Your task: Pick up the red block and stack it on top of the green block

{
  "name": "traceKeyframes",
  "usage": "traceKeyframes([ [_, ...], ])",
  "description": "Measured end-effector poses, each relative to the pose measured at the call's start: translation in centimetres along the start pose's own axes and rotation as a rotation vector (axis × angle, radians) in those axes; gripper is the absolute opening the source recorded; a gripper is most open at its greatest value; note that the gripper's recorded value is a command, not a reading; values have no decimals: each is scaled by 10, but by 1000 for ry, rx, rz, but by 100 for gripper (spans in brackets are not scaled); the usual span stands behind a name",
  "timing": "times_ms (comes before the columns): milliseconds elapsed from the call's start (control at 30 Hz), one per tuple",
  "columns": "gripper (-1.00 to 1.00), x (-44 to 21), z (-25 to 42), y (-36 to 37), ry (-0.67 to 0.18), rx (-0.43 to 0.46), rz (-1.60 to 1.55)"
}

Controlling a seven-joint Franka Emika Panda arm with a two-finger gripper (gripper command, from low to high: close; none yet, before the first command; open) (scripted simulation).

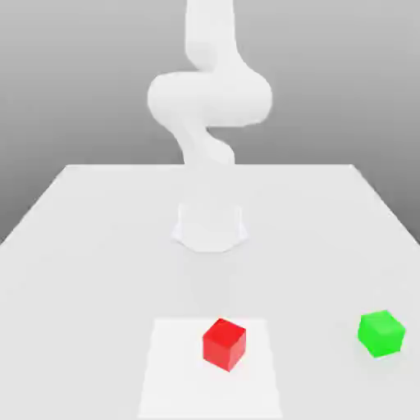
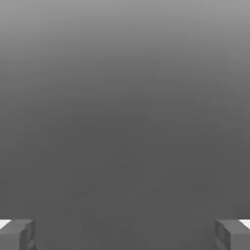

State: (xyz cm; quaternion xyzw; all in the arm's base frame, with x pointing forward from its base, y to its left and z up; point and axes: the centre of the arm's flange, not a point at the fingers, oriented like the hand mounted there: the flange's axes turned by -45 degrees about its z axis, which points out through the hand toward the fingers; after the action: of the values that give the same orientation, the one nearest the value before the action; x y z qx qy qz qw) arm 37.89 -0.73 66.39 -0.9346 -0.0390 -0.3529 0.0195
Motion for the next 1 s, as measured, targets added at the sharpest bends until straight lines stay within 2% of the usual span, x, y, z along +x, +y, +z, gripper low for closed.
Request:
traceKeyframes([
  [200, 0, -42, 135, 1, -186, 138, -189],
  [400, 0, -116, 243, -16, -361, 235, -394],
  [567, 0, -191, 305, -28, -500, 287, -580],
  [767, 0, -279, 345, -27, -654, 311, -819],
  [1000, 0, -303, 371, -25, -666, 306, -863],
])
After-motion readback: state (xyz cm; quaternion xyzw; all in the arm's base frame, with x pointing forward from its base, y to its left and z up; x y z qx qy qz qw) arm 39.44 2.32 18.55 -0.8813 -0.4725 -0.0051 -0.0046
